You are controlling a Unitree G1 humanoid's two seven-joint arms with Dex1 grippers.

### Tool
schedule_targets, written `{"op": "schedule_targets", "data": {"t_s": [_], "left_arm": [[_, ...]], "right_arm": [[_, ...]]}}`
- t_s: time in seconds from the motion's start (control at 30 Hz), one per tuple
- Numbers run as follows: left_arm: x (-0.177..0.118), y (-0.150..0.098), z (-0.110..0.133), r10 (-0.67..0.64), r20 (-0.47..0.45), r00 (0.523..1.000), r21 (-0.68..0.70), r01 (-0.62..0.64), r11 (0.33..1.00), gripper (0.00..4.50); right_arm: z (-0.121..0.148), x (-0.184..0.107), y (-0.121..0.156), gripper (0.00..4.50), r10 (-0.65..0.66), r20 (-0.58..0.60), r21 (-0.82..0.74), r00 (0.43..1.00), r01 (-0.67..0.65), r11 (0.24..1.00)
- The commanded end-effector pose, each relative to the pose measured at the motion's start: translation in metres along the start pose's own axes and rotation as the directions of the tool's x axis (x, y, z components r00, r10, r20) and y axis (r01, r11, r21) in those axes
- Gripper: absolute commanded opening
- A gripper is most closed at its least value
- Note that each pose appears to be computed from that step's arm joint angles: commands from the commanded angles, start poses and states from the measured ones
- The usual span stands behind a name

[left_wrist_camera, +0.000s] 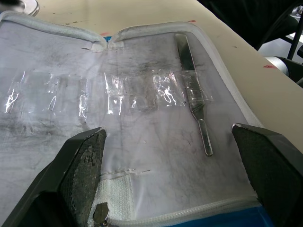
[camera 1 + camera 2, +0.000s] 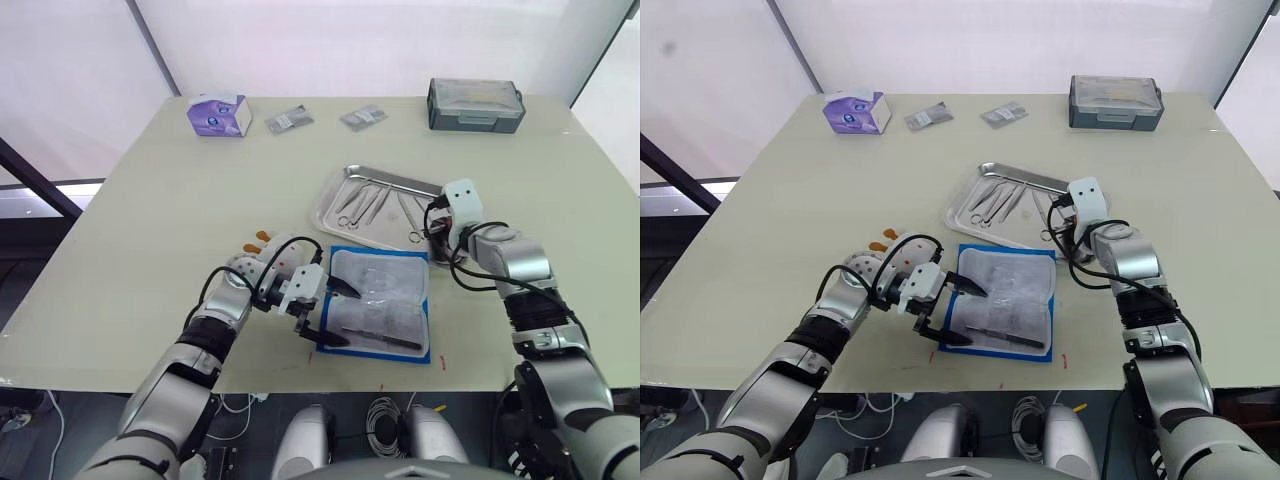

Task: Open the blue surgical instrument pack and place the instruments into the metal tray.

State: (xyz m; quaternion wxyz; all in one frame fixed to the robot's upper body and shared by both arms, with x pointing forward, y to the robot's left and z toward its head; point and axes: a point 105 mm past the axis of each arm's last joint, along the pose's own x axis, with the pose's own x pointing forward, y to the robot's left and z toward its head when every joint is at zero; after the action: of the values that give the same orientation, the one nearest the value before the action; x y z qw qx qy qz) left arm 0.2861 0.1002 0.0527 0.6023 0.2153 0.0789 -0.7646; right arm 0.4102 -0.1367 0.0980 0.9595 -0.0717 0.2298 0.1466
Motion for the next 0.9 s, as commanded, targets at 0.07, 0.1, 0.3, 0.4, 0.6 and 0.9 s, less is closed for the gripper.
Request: {"op": "schedule_targets", "data": {"t_s": [0.07, 0.1, 0.3, 0.4, 0.6, 0.9], "left_arm": [[0.003, -0.028, -0.038, -0.091, -0.117, 0.989, -0.143, 0.074, 0.987, 4.5], [0.003, -0.028, -0.038, -0.092, -0.117, 0.989, -0.143, 0.075, 0.987, 4.5], [0.003, -0.028, -0.038, -0.092, -0.117, 0.989, -0.144, 0.075, 0.987, 4.5], [0.002, -0.028, -0.038, -0.093, -0.119, 0.989, -0.145, 0.075, 0.987, 4.5], [0.002, -0.027, -0.038, -0.091, -0.121, 0.988, -0.143, 0.074, 0.987, 4.5], [0.001, -0.026, -0.038, -0.092, -0.122, 0.988, -0.142, 0.074, 0.987, 4.5]], "right_arm": [[0.007, 0.0, 0.009, 0.08, 0.005, 0.011, 0.025, 1.0, -0.006, 1.0], [0.007, 0.0, 0.01, 0.08, 0.007, 0.009, 0.024, 1.0, -0.007, 1.0], [0.004, -0.002, 0.021, 0.08, 0.043, -0.009, 0.034, 0.999, -0.043, 0.998], [0.003, -0.002, 0.024, 0.08, 0.051, -0.013, 0.037, 0.999, -0.051, 0.998], [0.002, -0.002, 0.024, 0.08, 0.038, -0.014, 0.049, 0.999, -0.037, 0.998], [0.006, -0.002, 0.02, 0.62, 0.019, 0.009, 0.03, 1.0, -0.019, 0.999]]}}
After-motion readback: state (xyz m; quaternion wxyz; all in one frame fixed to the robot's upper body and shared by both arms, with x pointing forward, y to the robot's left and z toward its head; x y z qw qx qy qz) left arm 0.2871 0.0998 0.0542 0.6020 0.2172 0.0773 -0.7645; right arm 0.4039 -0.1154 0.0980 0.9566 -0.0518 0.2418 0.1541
